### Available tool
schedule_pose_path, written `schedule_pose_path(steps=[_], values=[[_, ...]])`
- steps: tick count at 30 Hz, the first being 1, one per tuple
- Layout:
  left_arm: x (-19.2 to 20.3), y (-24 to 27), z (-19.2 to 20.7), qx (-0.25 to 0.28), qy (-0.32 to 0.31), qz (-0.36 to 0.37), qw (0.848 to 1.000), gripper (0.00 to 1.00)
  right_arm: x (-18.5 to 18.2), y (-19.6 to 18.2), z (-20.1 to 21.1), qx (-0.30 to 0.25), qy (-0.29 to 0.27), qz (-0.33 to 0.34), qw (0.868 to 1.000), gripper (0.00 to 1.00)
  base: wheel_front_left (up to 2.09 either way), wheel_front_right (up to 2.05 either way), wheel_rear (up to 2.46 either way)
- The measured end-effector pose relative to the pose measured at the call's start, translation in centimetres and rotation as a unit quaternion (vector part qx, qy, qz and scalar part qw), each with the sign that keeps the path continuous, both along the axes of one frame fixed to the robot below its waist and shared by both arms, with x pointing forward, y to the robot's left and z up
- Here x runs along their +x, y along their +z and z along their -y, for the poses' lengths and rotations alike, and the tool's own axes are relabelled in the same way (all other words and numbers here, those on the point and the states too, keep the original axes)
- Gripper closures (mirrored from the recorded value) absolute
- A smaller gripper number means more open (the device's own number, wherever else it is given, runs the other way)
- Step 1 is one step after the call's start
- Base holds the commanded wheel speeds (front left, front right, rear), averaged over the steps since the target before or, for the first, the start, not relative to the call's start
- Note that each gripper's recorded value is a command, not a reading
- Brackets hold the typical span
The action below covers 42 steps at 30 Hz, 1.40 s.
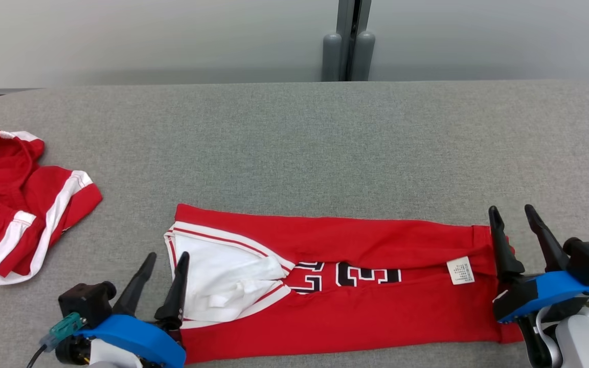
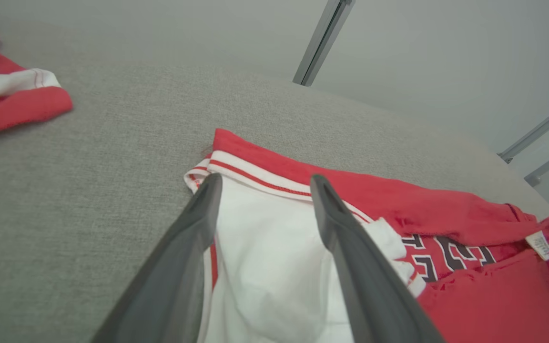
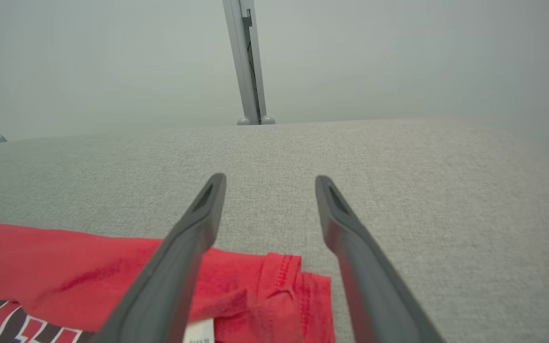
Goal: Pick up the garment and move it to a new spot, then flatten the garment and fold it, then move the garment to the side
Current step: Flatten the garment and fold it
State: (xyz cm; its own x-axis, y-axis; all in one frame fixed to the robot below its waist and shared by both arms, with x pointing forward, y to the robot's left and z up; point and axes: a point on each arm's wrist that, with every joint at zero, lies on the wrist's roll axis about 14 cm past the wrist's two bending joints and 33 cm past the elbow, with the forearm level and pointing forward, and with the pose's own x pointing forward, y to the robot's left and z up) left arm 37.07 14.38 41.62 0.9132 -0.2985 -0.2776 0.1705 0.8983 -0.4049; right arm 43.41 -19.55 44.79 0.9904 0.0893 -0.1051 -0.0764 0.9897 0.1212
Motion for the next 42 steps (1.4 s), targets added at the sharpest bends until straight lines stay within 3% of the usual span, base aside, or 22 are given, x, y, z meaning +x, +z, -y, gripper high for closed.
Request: schedule_pose_path(steps=[8, 20, 33, 34, 35, 36, 37, 42], values=[[0.9, 3.3, -2.8, 0.036, 0.07, 0.075, 0.994, 0.0, -0.7, 1.3, 0.6, -0.006, -0.007, 0.02, 1.0, 0.0, 0.0, 0.0, 0.0], [0.7, 7.1, -7.9, 0.12, 0.173, 0.159, 0.965, 0.0, -1.9, -4.7, 0.9, -0.012, -0.018, -0.082, 0.996, 0.0, 0.0, 0.0, 0.0], [-0.1, 6.0, -8.8, 0.178, 0.178, 0.151, 0.956, 0.0, -4.0, -9.1, -0.4, -0.005, -0.01, -0.164, 0.986, 0.0, 0.0, 0.0, 0.0], [-0.1, 5.9, -8.8, 0.179, 0.177, 0.15, 0.956, 0.0, -4.0, -9.2, -0.8, -0.003, -0.007, -0.166, 0.986, 0.06, 0.0, 0.0, 0.0], [-0.1, 5.8, -8.7, 0.18, 0.175, 0.15, 0.956, 0.0, -4.0, -9.2, -1.0, 0.001, -0.007, -0.166, 0.986, 0.35, 0.0, 0.0, 0.0], [-0.1, 5.8, -8.7, 0.181, 0.175, 0.149, 0.956, 0.0, -4.0, -9.3, -1.2, 0.004, -0.006, -0.168, 0.986, 0.82, 0.0, 0.0, 0.0], [-0.1, 5.7, -8.8, 0.182, 0.175, 0.147, 0.956, 0.0, -4.0, -9.4, -1.3, 0.004, -0.005, -0.17, 0.986, 1.0, 0.0, 0.0, 0.0], [-0.1, 5.4, -8.8, 0.187, 0.171, 0.144, 0.957, 0.0, -3.8, -9.4, -1.8, 0.014, -0.003, -0.173, 0.985, 1.0, 0.0, 0.0, 0.0]])
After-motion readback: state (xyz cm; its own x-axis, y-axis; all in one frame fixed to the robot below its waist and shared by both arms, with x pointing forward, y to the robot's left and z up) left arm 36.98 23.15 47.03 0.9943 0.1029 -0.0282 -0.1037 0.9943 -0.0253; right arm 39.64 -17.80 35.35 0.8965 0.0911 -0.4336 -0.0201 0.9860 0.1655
